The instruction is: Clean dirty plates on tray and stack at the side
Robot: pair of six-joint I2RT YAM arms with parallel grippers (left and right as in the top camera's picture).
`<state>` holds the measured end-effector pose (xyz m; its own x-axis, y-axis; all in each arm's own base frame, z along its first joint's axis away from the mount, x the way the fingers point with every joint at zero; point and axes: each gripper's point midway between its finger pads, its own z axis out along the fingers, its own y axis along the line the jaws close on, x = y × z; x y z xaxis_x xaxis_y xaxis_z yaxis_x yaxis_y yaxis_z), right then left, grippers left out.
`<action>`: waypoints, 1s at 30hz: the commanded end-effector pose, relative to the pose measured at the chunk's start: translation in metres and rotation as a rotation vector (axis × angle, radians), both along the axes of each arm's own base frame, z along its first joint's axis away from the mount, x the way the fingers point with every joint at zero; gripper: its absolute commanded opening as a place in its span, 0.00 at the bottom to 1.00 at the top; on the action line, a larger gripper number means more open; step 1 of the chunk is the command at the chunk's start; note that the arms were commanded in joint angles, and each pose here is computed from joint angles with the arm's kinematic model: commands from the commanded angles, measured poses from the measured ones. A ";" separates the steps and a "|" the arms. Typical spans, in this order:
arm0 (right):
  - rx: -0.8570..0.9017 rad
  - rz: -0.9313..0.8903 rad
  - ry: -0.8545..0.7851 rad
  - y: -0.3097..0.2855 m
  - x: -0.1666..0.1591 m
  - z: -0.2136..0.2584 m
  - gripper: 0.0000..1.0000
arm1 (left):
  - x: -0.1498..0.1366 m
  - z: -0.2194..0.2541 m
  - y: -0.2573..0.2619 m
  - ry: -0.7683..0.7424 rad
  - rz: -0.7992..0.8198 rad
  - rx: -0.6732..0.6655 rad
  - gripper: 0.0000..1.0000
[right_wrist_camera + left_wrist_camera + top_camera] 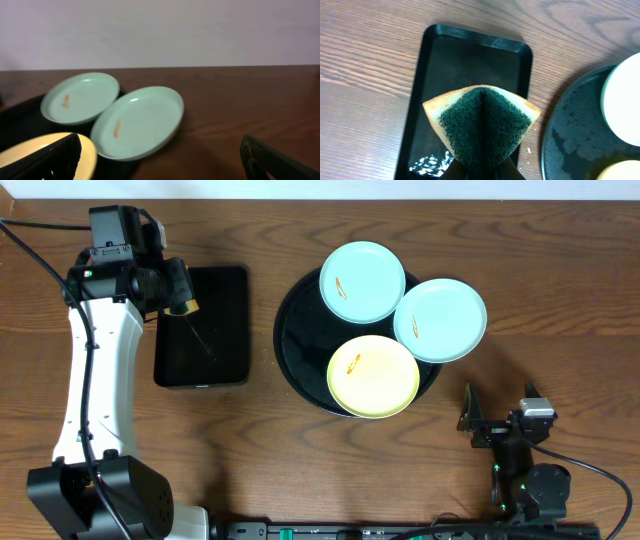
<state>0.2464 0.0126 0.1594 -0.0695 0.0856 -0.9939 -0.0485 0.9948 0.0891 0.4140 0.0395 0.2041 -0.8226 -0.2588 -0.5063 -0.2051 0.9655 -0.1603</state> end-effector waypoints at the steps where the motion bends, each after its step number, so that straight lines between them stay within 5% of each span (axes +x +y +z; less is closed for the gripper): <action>1: 0.048 0.099 -0.033 0.018 -0.003 0.014 0.99 | -0.001 0.013 -0.014 -0.042 -0.037 -0.076 0.07; 7: 0.064 0.106 0.002 0.018 -0.023 0.081 0.99 | -0.001 0.013 -0.016 -0.041 -0.041 -0.086 0.07; 15: 0.095 0.144 0.599 0.030 -0.026 0.137 0.99 | -0.001 0.014 -0.021 -0.040 -0.038 -0.126 0.07; 19: 0.234 0.331 0.740 0.068 -0.002 0.172 0.99 | -0.003 0.012 -0.021 -0.031 -0.036 -0.127 0.08; 23: 0.420 0.389 0.950 0.094 0.007 0.151 0.95 | -0.007 0.008 -0.022 -0.009 -0.041 -0.128 0.08; 26: 0.358 0.277 1.097 0.092 0.018 0.104 0.73 | -0.009 0.004 -0.022 0.001 -0.041 -0.129 0.07; 30: 0.258 0.172 1.174 0.096 0.026 0.067 0.68 | -0.008 0.003 -0.022 0.002 -0.041 -0.129 0.07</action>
